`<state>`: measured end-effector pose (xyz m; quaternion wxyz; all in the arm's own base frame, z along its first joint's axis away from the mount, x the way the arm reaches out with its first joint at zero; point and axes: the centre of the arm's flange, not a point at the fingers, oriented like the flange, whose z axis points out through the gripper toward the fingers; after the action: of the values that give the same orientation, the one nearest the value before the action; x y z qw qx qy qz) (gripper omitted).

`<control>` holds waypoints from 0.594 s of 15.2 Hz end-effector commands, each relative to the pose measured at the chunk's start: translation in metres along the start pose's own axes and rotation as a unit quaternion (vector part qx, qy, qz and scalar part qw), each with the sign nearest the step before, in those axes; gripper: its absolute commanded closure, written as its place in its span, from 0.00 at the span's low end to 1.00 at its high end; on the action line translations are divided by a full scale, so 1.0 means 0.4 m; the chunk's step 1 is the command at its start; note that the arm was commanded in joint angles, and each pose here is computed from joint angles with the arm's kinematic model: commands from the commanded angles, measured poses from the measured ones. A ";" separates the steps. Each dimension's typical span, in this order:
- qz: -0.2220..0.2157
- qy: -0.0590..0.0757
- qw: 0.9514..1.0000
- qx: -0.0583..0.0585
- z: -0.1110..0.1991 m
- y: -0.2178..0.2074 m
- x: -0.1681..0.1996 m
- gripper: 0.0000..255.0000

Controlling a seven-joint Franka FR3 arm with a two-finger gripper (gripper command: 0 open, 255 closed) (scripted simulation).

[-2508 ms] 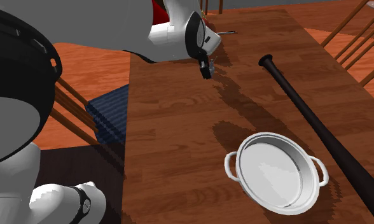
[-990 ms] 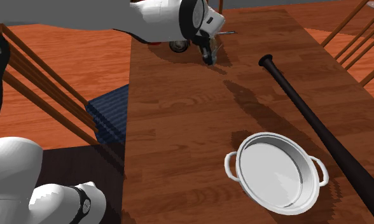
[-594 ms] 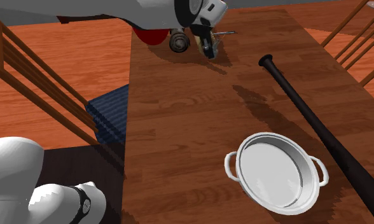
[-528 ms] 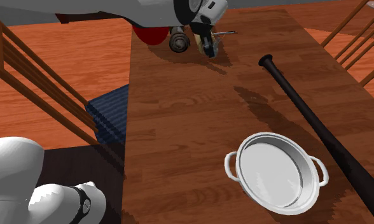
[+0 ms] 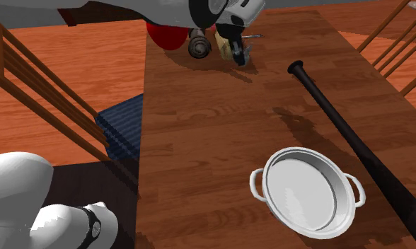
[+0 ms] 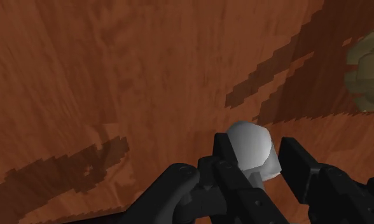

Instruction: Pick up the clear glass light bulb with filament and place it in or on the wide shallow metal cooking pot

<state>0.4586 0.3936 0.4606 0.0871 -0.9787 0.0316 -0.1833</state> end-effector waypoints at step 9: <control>-0.001 0.000 1.000 0.000 -0.016 0.313 0.094 1.00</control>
<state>0.4838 0.2785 0.4593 0.0863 -0.9787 0.0318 -0.1835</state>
